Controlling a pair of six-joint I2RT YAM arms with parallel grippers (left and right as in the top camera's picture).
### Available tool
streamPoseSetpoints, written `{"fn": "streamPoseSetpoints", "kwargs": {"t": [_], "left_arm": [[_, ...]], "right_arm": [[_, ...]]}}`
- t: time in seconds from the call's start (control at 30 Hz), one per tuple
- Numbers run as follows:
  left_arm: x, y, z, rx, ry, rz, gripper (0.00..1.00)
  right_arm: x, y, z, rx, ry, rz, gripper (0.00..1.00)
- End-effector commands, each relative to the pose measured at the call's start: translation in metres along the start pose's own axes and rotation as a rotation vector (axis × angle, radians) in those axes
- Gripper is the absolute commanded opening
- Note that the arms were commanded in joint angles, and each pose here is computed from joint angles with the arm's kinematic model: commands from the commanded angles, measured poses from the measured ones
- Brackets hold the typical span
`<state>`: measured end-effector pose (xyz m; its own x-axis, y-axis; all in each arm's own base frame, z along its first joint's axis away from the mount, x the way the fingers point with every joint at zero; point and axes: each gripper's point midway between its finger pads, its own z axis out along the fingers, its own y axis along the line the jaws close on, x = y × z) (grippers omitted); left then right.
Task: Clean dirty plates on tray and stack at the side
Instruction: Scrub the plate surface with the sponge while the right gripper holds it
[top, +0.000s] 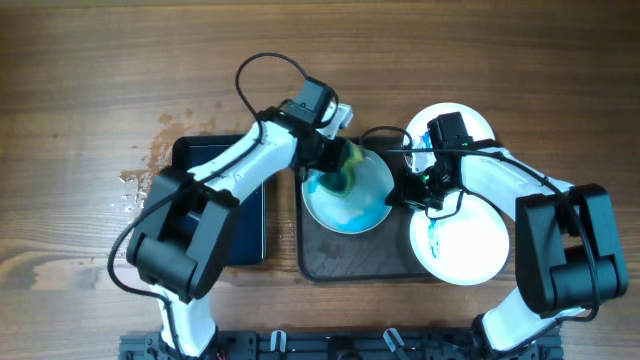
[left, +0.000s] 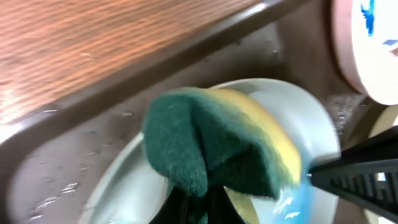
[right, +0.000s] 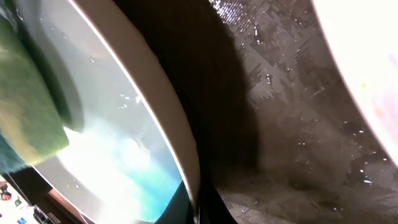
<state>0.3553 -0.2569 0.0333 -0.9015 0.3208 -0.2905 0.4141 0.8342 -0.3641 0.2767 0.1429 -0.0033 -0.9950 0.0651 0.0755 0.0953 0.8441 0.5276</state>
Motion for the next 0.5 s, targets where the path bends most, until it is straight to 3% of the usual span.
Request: {"fn": "streamPoseSetpoints", "kwargs": {"t": [0.0, 0.17, 0.47], "left_arm": [[-0.012, 0.026, -0.014, 0.028, -0.024, 0.065, 0.04], [0.005, 0.031, -0.019, 0.074, 0.042, 0.015, 0.04], [0.041, -0.076, 0.002, 0.275, 0.153, 0.254, 0.04]], "right_arm": [[0.012, -0.022, 0.013, 0.091, 0.041, -0.006, 0.04], [0.012, -0.022, 0.013, 0.091, 0.04, -0.006, 0.04], [0.012, -0.022, 0.013, 0.091, 0.041, -0.006, 0.04]]}}
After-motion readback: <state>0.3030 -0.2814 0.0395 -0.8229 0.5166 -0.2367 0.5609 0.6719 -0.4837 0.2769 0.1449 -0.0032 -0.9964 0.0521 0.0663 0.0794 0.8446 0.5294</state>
